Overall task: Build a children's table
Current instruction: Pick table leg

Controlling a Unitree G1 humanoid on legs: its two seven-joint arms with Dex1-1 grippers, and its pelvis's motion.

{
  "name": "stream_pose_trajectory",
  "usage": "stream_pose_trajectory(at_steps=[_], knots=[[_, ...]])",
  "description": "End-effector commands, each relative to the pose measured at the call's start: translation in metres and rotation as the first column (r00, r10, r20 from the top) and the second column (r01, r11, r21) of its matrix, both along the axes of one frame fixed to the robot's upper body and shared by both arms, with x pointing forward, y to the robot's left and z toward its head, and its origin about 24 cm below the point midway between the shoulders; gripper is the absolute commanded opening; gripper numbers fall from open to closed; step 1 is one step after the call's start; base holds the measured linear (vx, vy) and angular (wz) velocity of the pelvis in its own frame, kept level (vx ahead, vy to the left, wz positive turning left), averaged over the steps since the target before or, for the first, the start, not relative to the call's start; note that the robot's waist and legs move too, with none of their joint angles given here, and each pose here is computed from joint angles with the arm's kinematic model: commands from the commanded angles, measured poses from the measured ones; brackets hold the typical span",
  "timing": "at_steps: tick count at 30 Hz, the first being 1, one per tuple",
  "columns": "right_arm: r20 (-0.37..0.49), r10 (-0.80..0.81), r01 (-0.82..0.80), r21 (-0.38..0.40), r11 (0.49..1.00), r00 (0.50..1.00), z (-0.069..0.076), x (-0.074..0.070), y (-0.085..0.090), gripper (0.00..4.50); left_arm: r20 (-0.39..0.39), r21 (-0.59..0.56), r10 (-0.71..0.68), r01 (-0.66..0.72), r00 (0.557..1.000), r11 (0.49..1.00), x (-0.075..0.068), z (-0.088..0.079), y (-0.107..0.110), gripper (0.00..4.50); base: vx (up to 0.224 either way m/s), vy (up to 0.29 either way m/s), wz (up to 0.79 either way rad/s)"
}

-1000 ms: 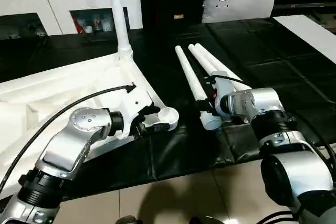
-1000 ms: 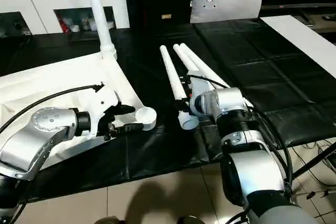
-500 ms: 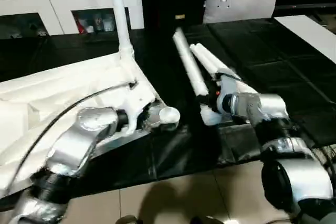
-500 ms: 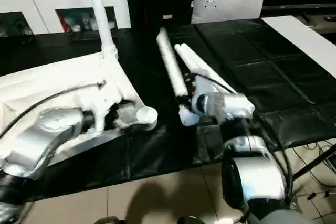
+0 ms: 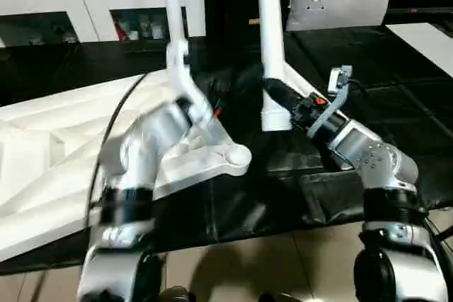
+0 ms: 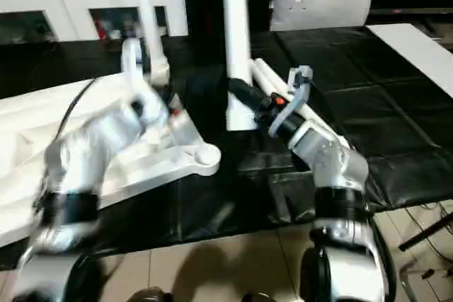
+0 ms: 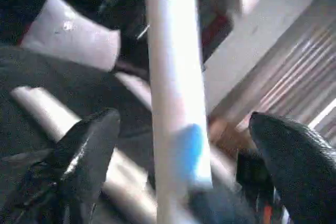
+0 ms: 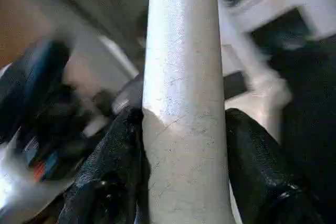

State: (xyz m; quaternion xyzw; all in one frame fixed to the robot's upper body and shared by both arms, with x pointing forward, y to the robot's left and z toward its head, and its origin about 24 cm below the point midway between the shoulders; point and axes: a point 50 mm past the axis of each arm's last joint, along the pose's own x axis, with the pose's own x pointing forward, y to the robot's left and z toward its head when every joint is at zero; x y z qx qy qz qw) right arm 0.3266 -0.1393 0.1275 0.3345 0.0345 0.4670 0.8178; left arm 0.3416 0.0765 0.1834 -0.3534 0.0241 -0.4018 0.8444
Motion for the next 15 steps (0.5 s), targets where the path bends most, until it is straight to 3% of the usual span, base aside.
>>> stream_pose_trajectory(at_steps=[1,8,9,15], knots=[[0.060,0.089,-0.090,0.016,0.996,0.994,0.010,-0.007,0.007,1.89,-0.030,-0.052,-0.028,0.027,0.999,0.998,0.001,0.002,-0.005,4.50,0.000,0.000,0.00],[0.076,0.158,-0.157,-0.013,0.987,0.985,0.008,-0.017,0.013,1.89,-0.003,-0.175,-0.134,0.132,0.991,0.976,-0.008,0.021,-0.021,4.50,0.000,0.000,0.00],[0.077,0.160,-0.160,-0.012,0.987,0.984,0.008,-0.017,0.013,1.89,-0.001,-0.181,-0.140,0.137,0.990,0.974,-0.009,0.021,-0.021,4.22,0.000,0.000,0.00],[0.083,0.184,-0.184,-0.016,0.983,0.979,0.008,-0.022,0.014,1.89,0.001,-0.211,-0.157,0.154,0.988,0.965,-0.012,0.023,-0.020,3.71,0.000,0.000,0.00]])
